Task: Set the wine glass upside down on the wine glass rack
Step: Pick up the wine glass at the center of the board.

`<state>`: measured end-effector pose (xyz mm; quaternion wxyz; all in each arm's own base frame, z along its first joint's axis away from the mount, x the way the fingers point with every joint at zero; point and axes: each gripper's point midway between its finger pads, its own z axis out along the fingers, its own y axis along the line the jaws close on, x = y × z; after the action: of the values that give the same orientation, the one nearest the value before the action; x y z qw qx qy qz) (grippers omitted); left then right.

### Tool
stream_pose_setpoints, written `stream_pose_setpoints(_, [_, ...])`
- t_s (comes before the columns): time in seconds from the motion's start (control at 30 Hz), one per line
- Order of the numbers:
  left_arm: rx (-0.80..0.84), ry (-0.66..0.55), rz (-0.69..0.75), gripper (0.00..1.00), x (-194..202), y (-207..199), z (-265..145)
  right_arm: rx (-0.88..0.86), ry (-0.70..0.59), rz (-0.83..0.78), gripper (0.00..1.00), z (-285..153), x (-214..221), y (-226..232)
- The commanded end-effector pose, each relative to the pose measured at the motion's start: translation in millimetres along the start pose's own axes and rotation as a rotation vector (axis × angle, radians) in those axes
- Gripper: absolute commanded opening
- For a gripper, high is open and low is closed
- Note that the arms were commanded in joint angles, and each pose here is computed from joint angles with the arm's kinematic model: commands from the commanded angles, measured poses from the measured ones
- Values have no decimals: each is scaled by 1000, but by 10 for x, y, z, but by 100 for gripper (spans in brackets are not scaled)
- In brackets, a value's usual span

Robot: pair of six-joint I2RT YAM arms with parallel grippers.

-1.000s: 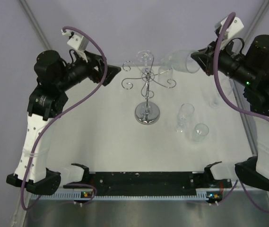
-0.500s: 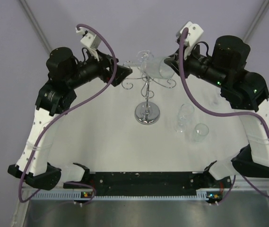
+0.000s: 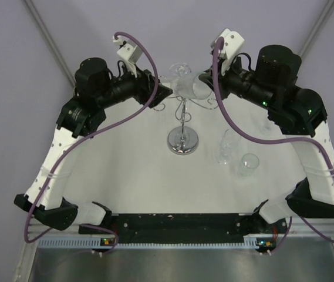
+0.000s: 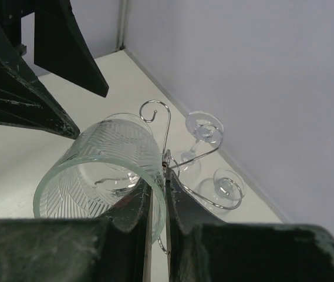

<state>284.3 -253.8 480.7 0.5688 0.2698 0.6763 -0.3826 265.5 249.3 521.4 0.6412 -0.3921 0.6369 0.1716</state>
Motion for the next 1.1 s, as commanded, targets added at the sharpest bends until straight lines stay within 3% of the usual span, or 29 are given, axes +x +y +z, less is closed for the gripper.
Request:
stream_pose_setpoints(0.0, [13, -11, 25, 72, -13, -14, 76, 38, -188, -8, 0, -177, -523, -86])
stream_pose_setpoints(1.07, [89, 24, -6, 43, 68, -131, 316, 30, -165, -30, 0, -154, -434, -38])
